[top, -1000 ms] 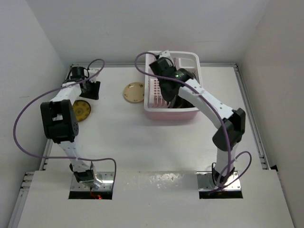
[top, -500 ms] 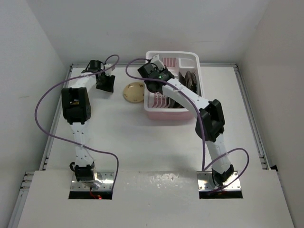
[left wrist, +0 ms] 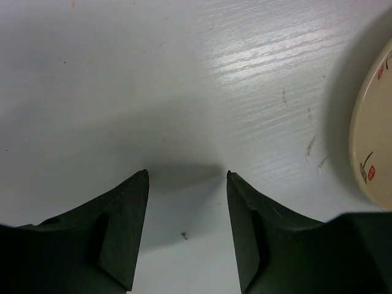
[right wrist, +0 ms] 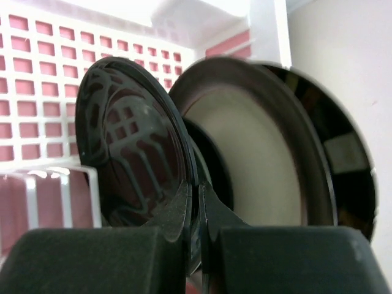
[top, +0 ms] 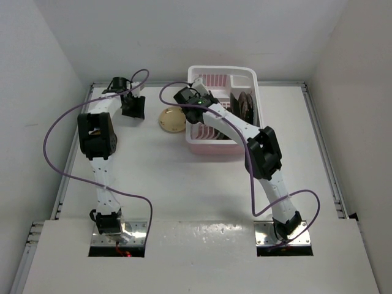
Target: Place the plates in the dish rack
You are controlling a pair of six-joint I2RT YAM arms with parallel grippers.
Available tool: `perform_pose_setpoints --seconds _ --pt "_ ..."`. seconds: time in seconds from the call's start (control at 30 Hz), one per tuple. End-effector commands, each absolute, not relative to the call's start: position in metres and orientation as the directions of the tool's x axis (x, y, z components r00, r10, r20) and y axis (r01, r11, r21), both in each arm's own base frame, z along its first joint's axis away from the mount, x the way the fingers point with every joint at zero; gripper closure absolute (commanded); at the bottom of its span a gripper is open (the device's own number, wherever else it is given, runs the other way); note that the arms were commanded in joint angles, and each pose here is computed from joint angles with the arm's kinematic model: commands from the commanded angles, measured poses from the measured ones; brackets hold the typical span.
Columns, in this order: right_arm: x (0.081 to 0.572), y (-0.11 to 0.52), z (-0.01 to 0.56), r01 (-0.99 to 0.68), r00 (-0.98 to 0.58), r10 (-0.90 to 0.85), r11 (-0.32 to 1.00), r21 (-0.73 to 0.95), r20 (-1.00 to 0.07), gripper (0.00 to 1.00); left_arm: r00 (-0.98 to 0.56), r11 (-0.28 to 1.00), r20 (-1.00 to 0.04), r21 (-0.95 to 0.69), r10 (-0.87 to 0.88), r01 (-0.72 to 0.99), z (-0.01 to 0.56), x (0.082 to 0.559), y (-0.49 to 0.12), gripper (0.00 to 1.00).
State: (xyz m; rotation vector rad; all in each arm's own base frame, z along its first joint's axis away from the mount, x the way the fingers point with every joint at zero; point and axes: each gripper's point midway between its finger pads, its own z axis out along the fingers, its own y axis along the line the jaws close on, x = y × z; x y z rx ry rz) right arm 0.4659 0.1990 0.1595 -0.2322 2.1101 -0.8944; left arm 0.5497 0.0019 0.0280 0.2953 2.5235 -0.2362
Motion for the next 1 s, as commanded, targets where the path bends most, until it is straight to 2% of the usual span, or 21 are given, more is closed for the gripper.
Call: perform_pose_setpoints --seconds 0.0,0.03,0.1,0.2,0.23,0.27,0.3,0.33,0.4,0.43,0.57,0.73,0.83,0.9,0.97 --pt "0.447 0.196 0.159 0.141 -0.695 -0.379 0.762 -0.633 -0.611 1.00 -0.792 0.960 -0.592 -0.110 0.146 0.259 0.036 0.559 0.003 0.42" --pt "0.437 0.190 0.156 0.116 -0.723 -0.385 0.751 -0.650 -0.573 1.00 -0.792 0.960 -0.592 -0.110 0.146 0.259 0.036 0.559 0.003 0.42" --pt "0.431 0.193 0.158 0.126 -0.729 -0.337 0.790 -0.600 -0.596 1.00 -0.783 0.956 -0.602 -0.108 0.155 0.273 0.041 0.559 0.002 0.42" --pt "0.418 0.201 0.152 0.068 -0.744 -0.349 0.808 -0.585 -0.570 1.00 -0.774 0.934 -0.608 -0.145 0.175 0.325 0.042 0.557 -0.013 0.42" --pt "0.416 0.207 0.147 0.044 -0.750 -0.344 0.826 -0.562 -0.565 1.00 -0.772 0.928 -0.612 -0.161 0.174 0.337 0.043 0.556 -0.017 0.41" --pt "0.414 0.207 0.145 0.042 -0.754 -0.340 0.829 -0.558 -0.562 0.98 -0.768 0.919 -0.617 -0.182 0.172 0.351 0.044 0.556 -0.021 0.34" --pt "0.412 0.206 0.144 0.038 -0.757 -0.335 0.834 -0.550 -0.560 0.94 -0.758 0.892 -0.628 -0.225 0.174 0.391 0.048 0.554 -0.037 0.27" --pt "0.410 0.206 0.143 0.038 -0.760 -0.331 0.836 -0.547 -0.559 0.84 -0.755 0.881 -0.633 -0.244 0.171 0.405 0.049 0.553 -0.041 0.22" --pt "0.407 0.205 0.142 0.037 -0.765 -0.326 0.839 -0.543 -0.556 0.77 -0.759 0.850 -0.635 -0.313 0.144 0.424 0.054 0.550 -0.059 0.21" --pt "0.406 0.205 0.147 0.041 -0.761 -0.319 0.845 -0.534 -0.564 0.67 -0.754 0.839 -0.641 -0.326 0.142 0.435 0.056 0.550 -0.068 0.20" --pt "0.400 0.207 0.145 0.005 -0.771 -0.310 0.870 -0.492 -0.557 0.50 -0.773 0.822 -0.628 -0.391 0.091 0.414 0.056 0.550 -0.082 0.20" --pt "0.395 0.214 0.145 -0.040 -0.778 -0.290 0.908 -0.416 -0.557 0.40 -0.772 0.769 -0.624 -0.432 0.123 0.471 0.050 0.543 -0.116 0.20" --pt "0.394 0.211 0.150 -0.031 -0.778 -0.278 0.913 -0.407 -0.564 0.35 -0.807 0.845 -0.582 -0.378 0.101 0.377 0.032 0.548 -0.106 0.19" --pt "0.395 0.209 0.153 -0.029 -0.784 -0.254 0.926 -0.376 -0.567 0.29 -0.834 0.867 -0.546 -0.371 0.085 0.332 0.014 0.547 -0.105 0.22" --pt "0.396 0.212 0.163 -0.030 -0.772 -0.240 0.939 -0.343 -0.588 0.23 -0.839 0.864 -0.535 -0.375 0.096 0.337 0.008 0.544 -0.111 0.29"
